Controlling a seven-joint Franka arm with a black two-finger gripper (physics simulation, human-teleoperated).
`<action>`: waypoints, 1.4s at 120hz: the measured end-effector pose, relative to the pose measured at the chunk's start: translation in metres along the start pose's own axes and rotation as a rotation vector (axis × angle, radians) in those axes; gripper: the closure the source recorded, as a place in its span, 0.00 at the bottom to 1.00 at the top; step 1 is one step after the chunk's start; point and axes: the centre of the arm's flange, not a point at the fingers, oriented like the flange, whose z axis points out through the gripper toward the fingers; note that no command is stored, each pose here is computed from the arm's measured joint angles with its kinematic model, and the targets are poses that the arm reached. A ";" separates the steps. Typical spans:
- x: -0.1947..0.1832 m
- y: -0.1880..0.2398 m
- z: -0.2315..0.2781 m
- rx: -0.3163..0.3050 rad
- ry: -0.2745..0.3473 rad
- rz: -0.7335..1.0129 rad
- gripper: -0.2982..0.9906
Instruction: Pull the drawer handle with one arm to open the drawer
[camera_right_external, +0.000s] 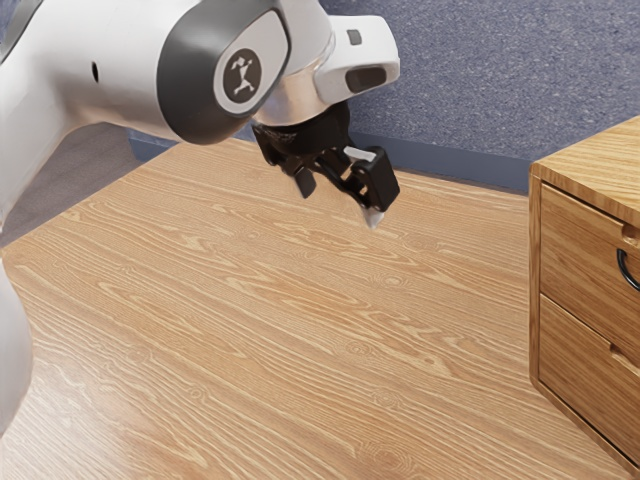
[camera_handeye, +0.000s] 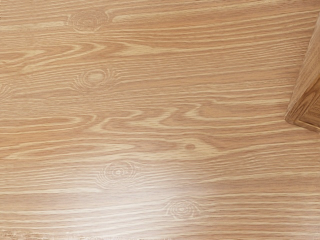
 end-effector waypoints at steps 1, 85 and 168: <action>0.000 0.000 0.000 -0.001 -0.001 -0.007 0.25; -0.013 0.138 -0.008 0.061 0.122 -0.649 0.25; -0.039 0.206 -0.042 -0.231 0.068 -0.955 0.25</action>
